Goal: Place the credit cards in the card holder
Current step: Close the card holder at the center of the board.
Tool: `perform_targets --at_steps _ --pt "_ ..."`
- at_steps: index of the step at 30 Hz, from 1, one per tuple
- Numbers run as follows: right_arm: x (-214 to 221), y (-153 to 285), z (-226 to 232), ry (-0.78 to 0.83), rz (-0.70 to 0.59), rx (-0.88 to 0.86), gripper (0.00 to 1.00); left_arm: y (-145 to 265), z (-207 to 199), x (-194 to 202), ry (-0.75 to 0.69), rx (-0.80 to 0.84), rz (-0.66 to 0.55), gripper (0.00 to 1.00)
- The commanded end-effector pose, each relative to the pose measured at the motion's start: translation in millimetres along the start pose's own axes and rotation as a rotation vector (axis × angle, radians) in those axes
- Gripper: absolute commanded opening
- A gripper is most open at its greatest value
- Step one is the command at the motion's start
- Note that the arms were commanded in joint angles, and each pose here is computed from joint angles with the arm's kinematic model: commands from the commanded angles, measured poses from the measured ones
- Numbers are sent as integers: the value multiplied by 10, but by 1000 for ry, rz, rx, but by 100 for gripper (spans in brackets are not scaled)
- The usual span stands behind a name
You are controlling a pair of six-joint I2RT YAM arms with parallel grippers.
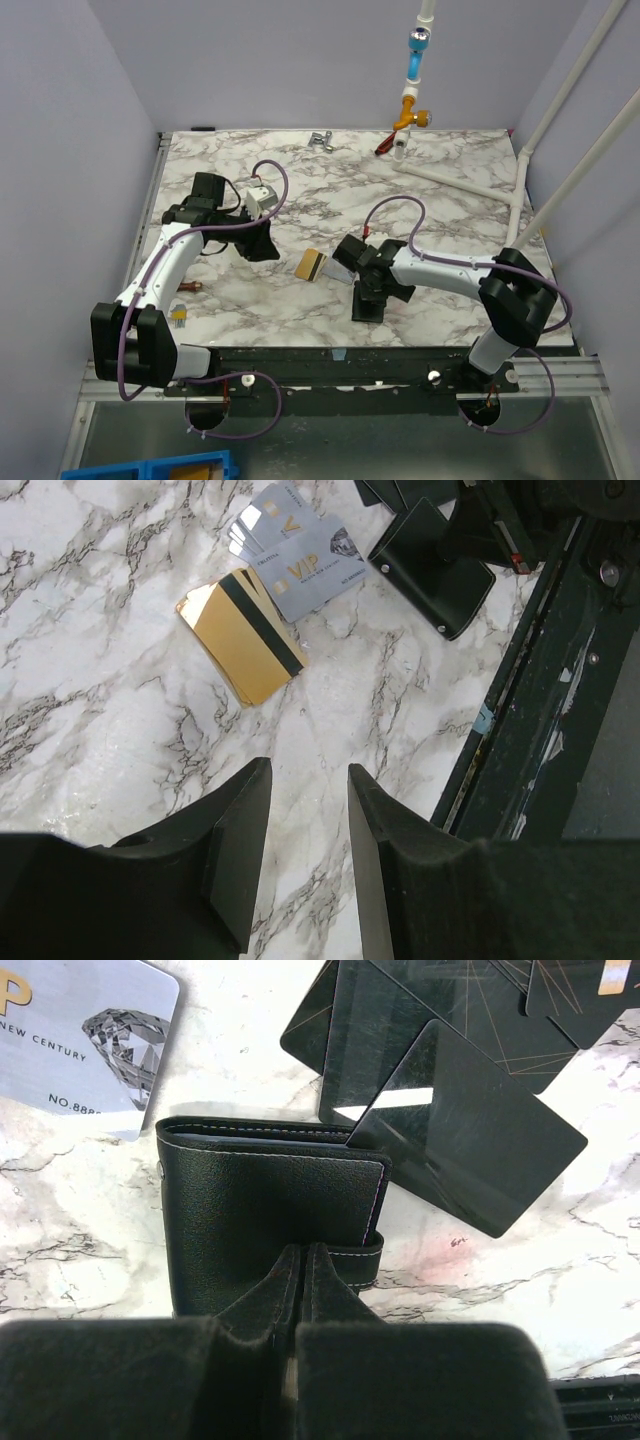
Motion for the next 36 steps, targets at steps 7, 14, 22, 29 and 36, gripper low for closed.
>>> perform_targets --at_steps 7,14,22,29,36 --pt "502 -120 -113 26 68 100 4 87 75 -117 -27 -32 -31 38" --pt "552 -64 22 65 46 90 28 123 123 -135 -20 -56 -23 37" --pt "403 146 142 34 -2 11 32 133 109 -94 -16 -70 -12 37" --pt "174 422 387 24 -62 -69 26 93 80 -133 23 -38 -51 35" --pt "-114 557 373 12 -128 -48 19 31 81 -112 69 22 -45 32"
Point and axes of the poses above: each gripper's point midway between its finger pads, its own y axis back along the fingers, its own z axis along the line the jaws close on, x = y × z, the point moved 3 cm from there along y, back along the fingers, and after that the axes turned 15 degrees about -y, right-handed, at the moved point
